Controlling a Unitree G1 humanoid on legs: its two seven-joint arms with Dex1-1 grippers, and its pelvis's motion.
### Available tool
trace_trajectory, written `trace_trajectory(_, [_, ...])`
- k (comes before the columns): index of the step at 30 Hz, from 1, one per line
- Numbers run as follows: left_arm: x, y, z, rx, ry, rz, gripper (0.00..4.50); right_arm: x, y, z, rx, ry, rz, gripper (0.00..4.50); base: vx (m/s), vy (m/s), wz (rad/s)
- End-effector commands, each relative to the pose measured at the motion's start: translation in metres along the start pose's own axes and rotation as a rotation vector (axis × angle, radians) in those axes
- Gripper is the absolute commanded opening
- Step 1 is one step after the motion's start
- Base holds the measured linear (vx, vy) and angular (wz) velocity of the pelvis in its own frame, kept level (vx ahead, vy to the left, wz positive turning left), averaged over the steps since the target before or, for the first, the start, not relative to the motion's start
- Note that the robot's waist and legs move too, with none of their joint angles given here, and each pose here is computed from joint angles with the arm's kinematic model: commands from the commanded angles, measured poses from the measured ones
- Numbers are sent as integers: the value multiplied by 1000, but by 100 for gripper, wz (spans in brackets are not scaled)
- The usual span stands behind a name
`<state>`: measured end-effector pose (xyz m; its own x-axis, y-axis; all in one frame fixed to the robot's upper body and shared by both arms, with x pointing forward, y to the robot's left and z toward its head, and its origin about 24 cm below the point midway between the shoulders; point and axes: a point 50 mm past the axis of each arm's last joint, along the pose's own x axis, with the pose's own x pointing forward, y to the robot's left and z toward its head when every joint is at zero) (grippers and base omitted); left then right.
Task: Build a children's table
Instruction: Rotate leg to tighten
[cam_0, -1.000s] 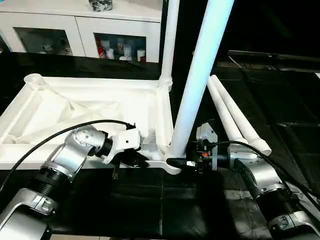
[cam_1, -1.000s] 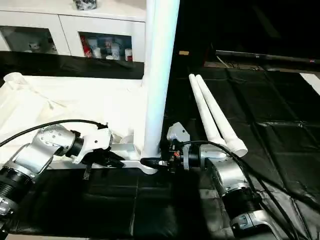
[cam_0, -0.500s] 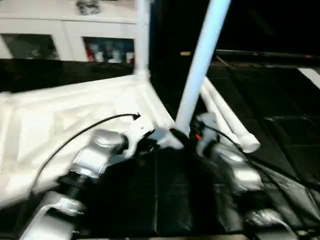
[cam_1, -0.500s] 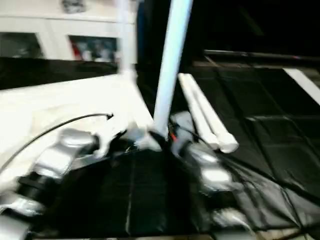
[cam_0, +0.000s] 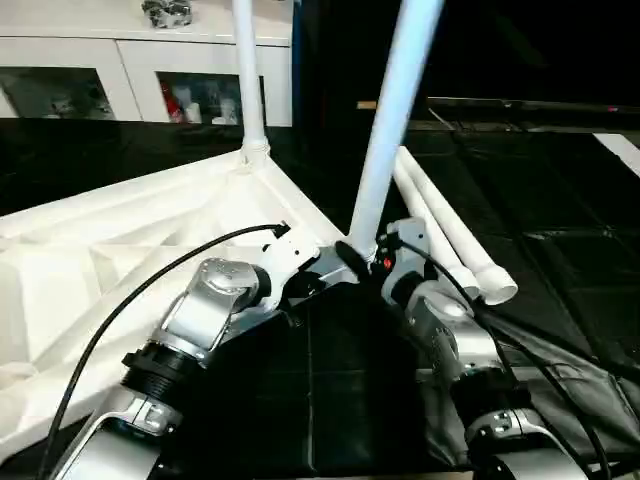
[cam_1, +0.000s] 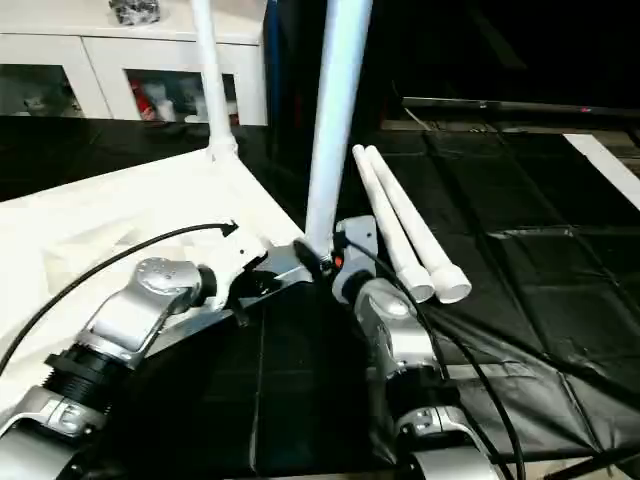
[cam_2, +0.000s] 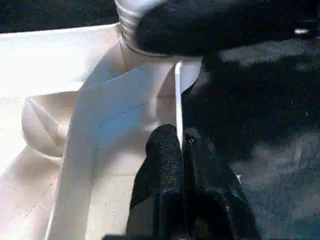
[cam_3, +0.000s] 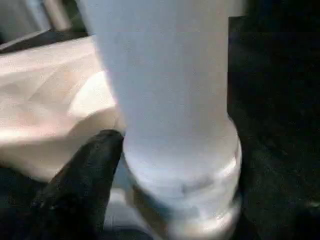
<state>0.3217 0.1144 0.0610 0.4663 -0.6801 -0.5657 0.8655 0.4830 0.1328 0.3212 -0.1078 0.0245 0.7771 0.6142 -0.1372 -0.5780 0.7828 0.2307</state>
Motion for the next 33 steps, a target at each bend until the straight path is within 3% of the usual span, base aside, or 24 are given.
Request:
trace_trajectory(1, [-9,9,4,66,-8,4,0,-11,-2,-2,-6,17,82,401,0,0,0])
trace_trajectory(5, [-14,14,1,93,1,-25,0,-24,-11,4,-42,15,130,445,0,0,0])
trace_trajectory(13, [-24,12,-10,199,29,-232,0,-52,-21,26,-154,56,335,448,0,0,0])
trace_trajectory(14, [-25,11,-12,238,44,-274,0,-54,-20,28,-205,77,371,448,0,0,0])
trace_trajectory(19, [-27,5,-15,294,67,-392,0,-52,-13,29,-288,170,487,448,0,0,0])
trace_trajectory(30, [-26,-3,-11,381,76,-491,0,-40,-1,25,-309,239,613,448,0,0,0])
trace_trajectory(31, [-26,-3,-11,381,76,-492,0,-40,-1,25,-308,240,615,421,0,0,0])
trace_trajectory(33, [-26,-3,-11,388,77,-497,0,-39,0,25,-302,250,635,414,0,0,0])
